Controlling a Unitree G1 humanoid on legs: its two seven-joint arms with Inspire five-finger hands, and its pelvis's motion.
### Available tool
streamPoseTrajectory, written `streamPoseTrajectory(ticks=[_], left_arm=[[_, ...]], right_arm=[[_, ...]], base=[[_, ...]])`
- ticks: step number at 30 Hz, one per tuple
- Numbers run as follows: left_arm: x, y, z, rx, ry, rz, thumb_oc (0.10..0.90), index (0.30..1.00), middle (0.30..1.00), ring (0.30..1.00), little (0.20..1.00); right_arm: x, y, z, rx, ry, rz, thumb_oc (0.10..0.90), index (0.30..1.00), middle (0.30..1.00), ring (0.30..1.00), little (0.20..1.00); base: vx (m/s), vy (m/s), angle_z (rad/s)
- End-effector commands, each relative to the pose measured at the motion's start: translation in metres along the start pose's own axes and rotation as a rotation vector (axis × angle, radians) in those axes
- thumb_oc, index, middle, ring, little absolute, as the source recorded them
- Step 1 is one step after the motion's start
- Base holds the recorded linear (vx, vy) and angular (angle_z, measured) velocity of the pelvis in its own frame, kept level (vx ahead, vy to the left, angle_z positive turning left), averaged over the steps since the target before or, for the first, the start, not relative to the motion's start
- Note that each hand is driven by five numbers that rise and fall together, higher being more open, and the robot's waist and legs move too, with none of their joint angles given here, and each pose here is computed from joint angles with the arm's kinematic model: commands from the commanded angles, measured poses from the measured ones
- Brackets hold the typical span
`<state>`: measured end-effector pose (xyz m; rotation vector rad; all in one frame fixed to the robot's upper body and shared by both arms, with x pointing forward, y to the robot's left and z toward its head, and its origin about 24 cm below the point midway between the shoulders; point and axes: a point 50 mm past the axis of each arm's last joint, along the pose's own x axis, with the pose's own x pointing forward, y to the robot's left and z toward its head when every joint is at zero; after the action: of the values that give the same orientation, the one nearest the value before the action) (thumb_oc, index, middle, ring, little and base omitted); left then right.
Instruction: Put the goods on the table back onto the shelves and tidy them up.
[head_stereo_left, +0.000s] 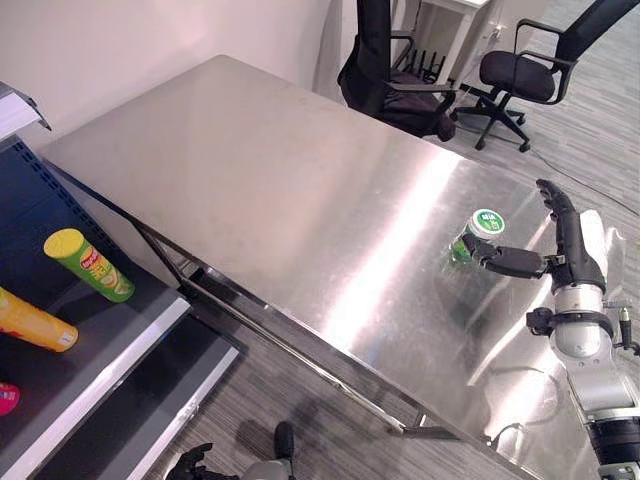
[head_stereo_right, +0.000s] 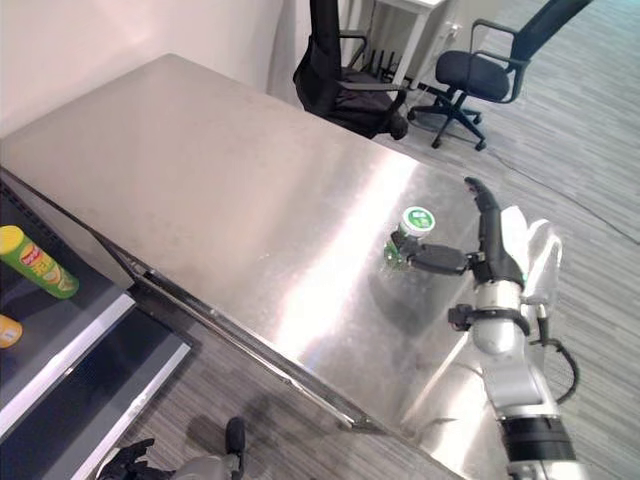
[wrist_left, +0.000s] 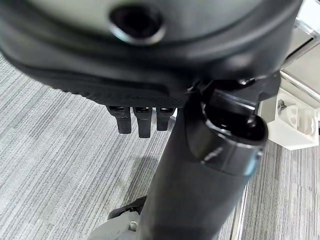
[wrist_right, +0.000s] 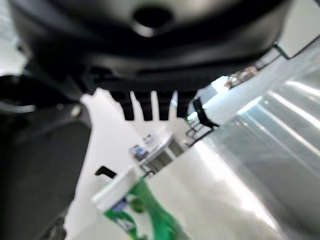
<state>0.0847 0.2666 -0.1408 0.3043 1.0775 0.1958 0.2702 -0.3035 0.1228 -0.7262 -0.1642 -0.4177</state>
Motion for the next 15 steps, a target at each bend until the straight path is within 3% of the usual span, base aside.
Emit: streamPoseTrajectory(ticks=[1, 9, 15], left_arm=[[0.001, 0.002, 0.004, 0.032, -0.024, 0.009, 0.8, 0.9, 0.9, 0.9, 0.9], [-0.001, 0.009, 0.0, 0.016, -0.019, 0.029, 0.8, 0.9, 0.9, 0.9, 0.9], [-0.003, 0.006, -0.005, 0.033, -0.009, 0.017, 0.8, 0.9, 0.9, 0.9, 0.9]], right_arm=[[0.012, -0.035, 0.027, 0.023, -0.139, -0.13, 0.8, 0.9, 0.9, 0.9, 0.9], [0.008, -0.027, -0.002, 0.044, -0.007, -0.128, 0.8, 0.9, 0.9, 0.9, 0.9], [0.016, -0.028, 0.004, 0.045, -0.021, -0.167, 0.8, 0.9, 0.9, 0.9, 0.9]], base=[[0.0, 0.0, 0.0], [0.02, -0.005, 0.02], [0.05, 0.007, 0.1]])
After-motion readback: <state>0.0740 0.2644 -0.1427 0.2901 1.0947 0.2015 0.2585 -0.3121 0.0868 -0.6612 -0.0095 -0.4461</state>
